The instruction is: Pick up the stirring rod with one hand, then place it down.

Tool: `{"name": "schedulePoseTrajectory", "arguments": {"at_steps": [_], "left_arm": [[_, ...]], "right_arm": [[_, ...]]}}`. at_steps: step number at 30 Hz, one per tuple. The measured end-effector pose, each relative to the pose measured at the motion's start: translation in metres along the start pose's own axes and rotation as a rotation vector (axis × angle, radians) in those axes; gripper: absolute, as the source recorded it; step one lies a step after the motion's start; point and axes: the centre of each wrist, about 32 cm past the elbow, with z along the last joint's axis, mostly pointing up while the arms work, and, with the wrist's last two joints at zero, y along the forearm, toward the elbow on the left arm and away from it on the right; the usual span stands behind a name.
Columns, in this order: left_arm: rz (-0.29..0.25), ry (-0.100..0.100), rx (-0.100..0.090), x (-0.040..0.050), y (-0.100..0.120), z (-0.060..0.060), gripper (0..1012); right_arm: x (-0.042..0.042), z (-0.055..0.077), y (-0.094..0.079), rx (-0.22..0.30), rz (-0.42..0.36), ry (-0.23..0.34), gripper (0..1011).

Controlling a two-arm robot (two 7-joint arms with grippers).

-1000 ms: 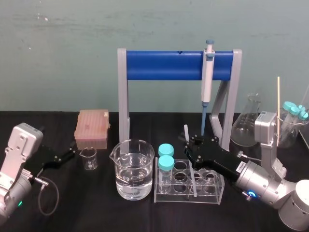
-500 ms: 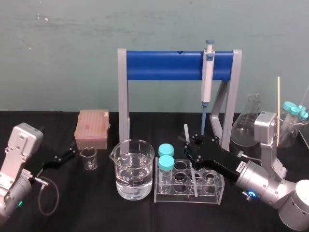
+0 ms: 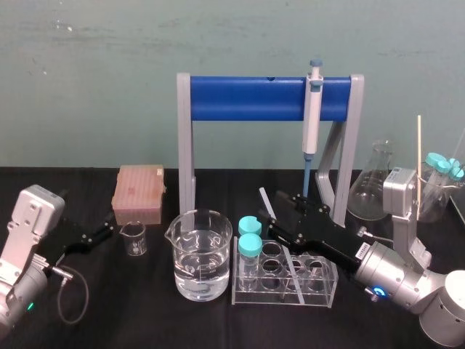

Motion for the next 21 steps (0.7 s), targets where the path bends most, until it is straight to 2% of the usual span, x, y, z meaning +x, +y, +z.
{"name": "schedulePoseTrajectory", "arguments": {"at_steps": [1,5,6,10,12,14,17,21], "left_arm": [[0.0,0.0,0.0,0.0,0.0,0.0,1000],[0.0,0.0,0.0,0.0,0.0,0.0,1000],[0.0,0.0,0.0,0.0,0.0,0.0,1000],[0.0,0.0,0.0,0.0,0.0,0.0,1000],[0.0,0.0,0.0,0.0,0.0,0.0,1000],[0.0,0.0,0.0,0.0,0.0,0.0,1000],[0.0,0.0,0.0,0.0,0.0,0.0,1000],[0.0,0.0,0.0,0.0,0.0,0.0,1000]], "right_arm": [[0.0,0.0,0.0,0.0,0.0,0.0,647],[0.0,0.0,0.0,0.0,0.0,0.0,726],[0.0,0.0,0.0,0.0,0.0,0.0,783],[0.0014,0.003,-0.001,0.003,-0.005,-0.002,908],[0.0019,0.006,-0.003,0.0,-0.004,-0.003,924],[0.0019,0.007,-0.006,-0.004,-0.004,0.0,997],[0.0013,0.01,-0.015,-0.016,-0.006,-0.002,1003],[0.0007,0.018,-0.045,-0.045,-0.059,-0.002,1003]]}}
